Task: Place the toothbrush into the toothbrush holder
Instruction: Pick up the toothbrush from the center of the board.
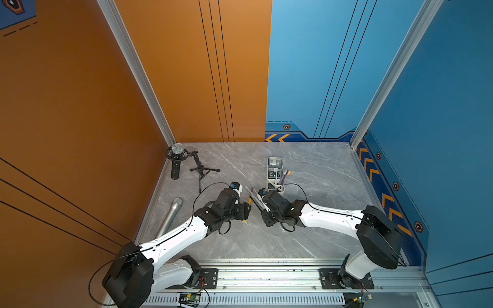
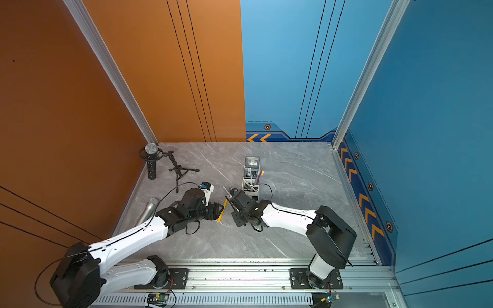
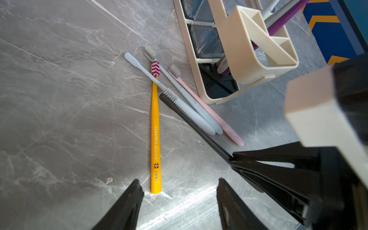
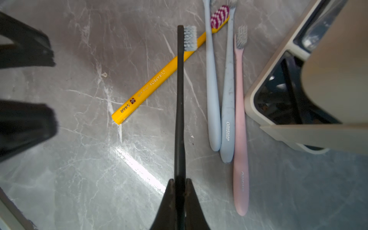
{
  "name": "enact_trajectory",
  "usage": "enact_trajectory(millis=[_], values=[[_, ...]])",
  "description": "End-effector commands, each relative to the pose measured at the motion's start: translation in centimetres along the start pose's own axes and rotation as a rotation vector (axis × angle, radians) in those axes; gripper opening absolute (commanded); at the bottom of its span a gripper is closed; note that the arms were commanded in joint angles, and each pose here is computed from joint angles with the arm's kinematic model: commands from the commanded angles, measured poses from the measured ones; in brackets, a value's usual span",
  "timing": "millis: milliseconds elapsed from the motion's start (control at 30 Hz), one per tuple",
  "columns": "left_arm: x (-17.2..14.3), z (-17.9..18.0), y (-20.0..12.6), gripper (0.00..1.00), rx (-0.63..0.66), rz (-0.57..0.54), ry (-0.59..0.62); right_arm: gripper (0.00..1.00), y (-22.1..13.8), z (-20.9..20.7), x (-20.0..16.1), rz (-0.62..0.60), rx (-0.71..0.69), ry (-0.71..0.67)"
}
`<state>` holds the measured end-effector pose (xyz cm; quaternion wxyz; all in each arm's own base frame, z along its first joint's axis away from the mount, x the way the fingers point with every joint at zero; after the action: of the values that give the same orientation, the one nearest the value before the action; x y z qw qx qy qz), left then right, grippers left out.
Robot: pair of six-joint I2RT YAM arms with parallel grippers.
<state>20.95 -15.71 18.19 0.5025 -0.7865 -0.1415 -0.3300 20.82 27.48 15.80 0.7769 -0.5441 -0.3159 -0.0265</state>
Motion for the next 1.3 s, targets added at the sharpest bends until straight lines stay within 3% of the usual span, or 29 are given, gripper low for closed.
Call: enact_trajectory(millis=[0,467,1067,1267], values=[[1.1,-0.4,-0.1,0.63,-0.039,-0.019,-0.015,0.00,-0.3,-0.4,-0.6,0.022,-0.015,0.019],[2.2,-1.5,1.7,0.62,-0.144,-0.021,-0.084,0.00,-2.5,-0.1,0.2,-0.045,0.013,0.042],[5.3,-2.4,5.1,0.62,-0.164,-0.057,-0.146,0.00,-4.5,-0.3,0.6,-0.096,0.007,0.042],[5.9,-2.5,6.0,0.55,-0.154,-0.060,-0.157,0.00,-4.7,-0.3,0.6,-0.104,0.004,0.045]])
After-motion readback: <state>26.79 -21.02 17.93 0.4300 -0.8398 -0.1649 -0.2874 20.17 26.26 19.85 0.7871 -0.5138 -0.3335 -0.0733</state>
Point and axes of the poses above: each gripper's point midway between its finger pads, its own y axis out along the fingers, its own z axis along the line the jaws close on, x = y × z, the point moved 10 cm from there along -y, back along the fingers, and after that the axes turned 8 degrees about y, right-handed, at the moved point
